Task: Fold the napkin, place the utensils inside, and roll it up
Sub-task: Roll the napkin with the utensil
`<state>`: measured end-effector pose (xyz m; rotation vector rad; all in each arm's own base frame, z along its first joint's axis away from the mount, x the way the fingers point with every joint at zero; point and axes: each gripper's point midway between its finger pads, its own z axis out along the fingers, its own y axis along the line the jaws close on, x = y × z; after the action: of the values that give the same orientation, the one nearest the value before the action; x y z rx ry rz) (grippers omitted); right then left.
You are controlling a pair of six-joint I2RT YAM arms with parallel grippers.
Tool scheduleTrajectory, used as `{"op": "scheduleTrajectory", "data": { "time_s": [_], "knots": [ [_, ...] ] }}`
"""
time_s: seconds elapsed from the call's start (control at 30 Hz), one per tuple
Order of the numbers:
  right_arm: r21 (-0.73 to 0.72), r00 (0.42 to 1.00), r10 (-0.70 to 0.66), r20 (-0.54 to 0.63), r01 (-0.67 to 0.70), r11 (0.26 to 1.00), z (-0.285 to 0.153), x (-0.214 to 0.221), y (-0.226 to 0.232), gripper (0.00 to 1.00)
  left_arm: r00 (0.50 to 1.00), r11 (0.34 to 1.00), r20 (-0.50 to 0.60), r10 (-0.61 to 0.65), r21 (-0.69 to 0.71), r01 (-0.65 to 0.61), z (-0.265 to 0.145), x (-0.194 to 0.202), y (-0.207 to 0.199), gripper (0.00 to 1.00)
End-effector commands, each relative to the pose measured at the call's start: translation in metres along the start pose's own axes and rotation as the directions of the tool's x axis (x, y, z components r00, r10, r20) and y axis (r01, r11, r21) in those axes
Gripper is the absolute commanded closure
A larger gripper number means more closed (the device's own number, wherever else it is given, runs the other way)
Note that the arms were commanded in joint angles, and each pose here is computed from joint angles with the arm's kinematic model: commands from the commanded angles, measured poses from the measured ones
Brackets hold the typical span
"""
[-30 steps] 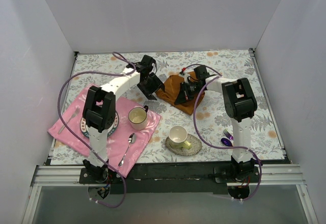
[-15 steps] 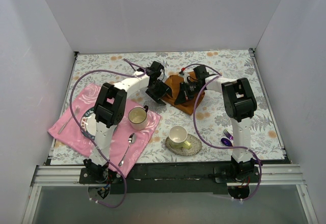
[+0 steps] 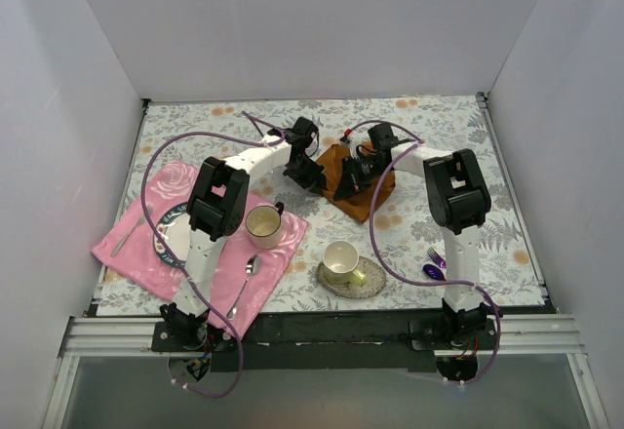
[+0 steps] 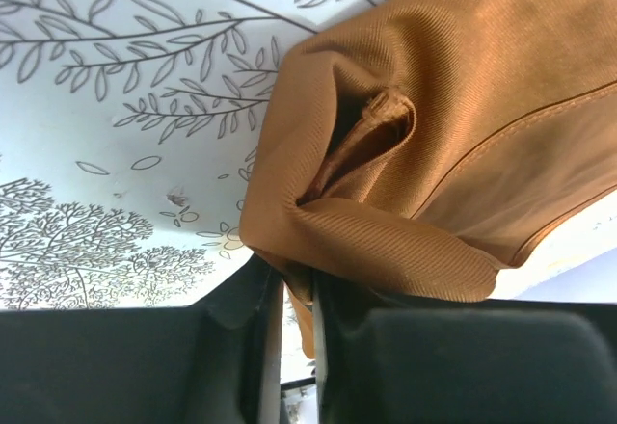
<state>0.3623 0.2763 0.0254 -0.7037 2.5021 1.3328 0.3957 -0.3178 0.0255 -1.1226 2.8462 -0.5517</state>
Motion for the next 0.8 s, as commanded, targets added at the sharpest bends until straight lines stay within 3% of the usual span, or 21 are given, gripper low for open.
{"op": "scheduleTrajectory", "data": {
  "time_s": [0.0, 0.23, 0.37, 0.53, 0.77],
  "knots": [
    [0.249, 0.994, -0.031, -0.108, 0.057, 0.967, -0.005, 0.025, -0.043, 0.85, 0.997, 0.996, 0.047, 0.06, -0.062, -0.057, 0.009, -0.005, 0.016, 1.0],
    [0.319, 0.973, -0.222, -0.057, 0.229, 0.92, -0.029, -0.011, 0.0, 0.53, 1.0, 0.999, 0.019, 0.013, -0.038, -0.012, -0.01, 0.006, 0.008, 1.0],
    [0.383, 0.931, -0.361, -0.057, 0.354, 0.853, -0.033, -0.023, 0.027, 0.42, 1.0, 0.998, -0.007, -0.025, -0.052, 0.025, -0.016, 0.013, 0.008, 1.0],
    [0.493, 0.867, -0.489, -0.096, 0.468, 0.733, -0.025, -0.022, 0.032, 0.36, 0.998, 0.997, -0.034, -0.062, -0.054, 0.06, -0.022, 0.019, 0.009, 1.0],
    [0.503, 0.822, -0.556, -0.122, 0.534, 0.679, -0.002, -0.016, 0.03, 0.34, 0.991, 0.992, -0.075, -0.11, -0.062, 0.106, -0.022, 0.027, 0.015, 1.0]
  ]
}}
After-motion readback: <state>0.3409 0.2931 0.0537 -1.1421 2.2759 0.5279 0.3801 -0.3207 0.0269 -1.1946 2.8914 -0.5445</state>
